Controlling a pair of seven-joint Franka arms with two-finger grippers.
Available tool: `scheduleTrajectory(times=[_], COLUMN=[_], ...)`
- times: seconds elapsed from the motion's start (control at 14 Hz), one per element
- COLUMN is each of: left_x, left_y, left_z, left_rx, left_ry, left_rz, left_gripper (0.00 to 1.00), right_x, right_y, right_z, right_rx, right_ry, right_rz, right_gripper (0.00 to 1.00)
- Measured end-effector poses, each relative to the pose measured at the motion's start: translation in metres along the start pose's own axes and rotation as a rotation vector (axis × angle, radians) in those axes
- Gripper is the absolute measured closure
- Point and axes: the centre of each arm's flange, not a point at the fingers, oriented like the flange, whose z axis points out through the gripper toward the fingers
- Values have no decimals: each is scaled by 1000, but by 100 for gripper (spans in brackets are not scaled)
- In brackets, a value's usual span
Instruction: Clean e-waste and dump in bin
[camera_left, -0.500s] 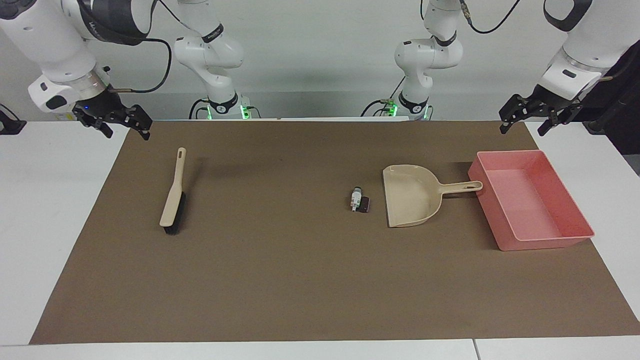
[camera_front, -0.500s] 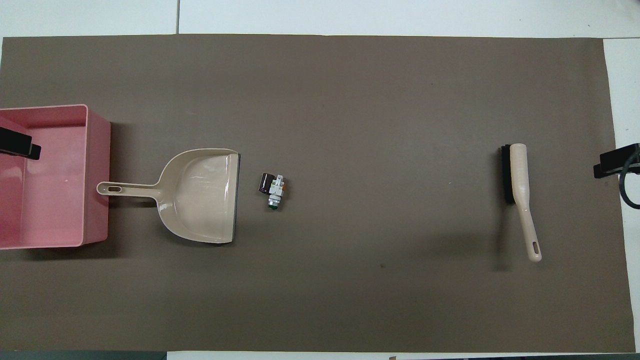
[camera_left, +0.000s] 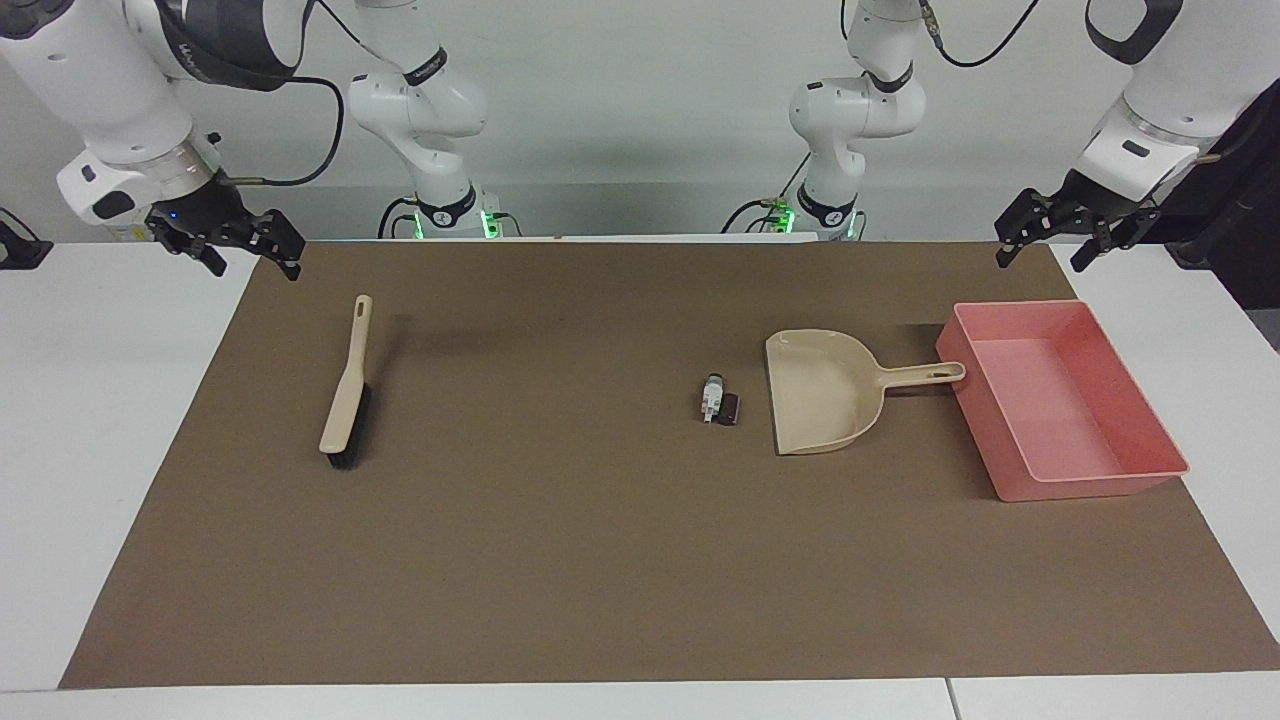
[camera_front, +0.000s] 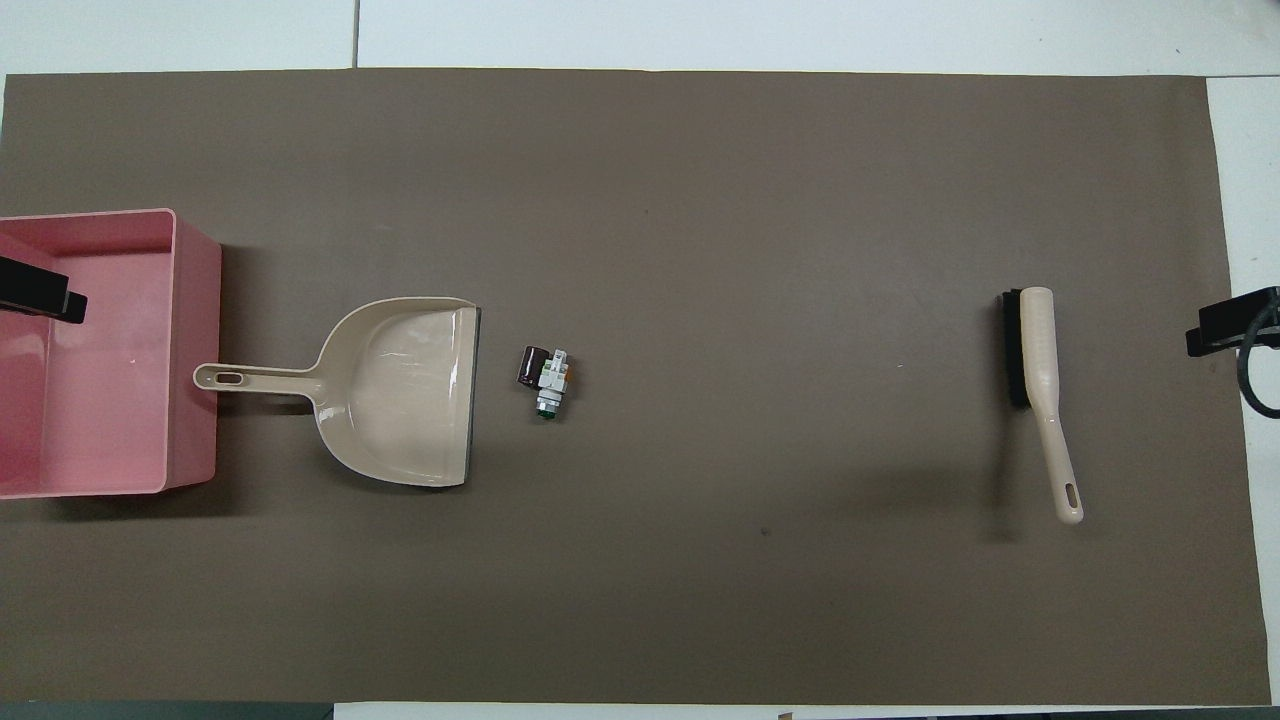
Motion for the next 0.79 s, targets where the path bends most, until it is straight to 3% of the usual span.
scheduleTrajectory(times=[0.79], left_x=[-1], left_y=[0], left_z=[2], left_rx=[0], left_ry=[-2], left_rz=[-41], left_gripper=[1], right_x=[1], right_y=[-18], right_z=[13], right_rx=[-2], right_ry=[-8], right_rz=[-53], right_gripper=[0])
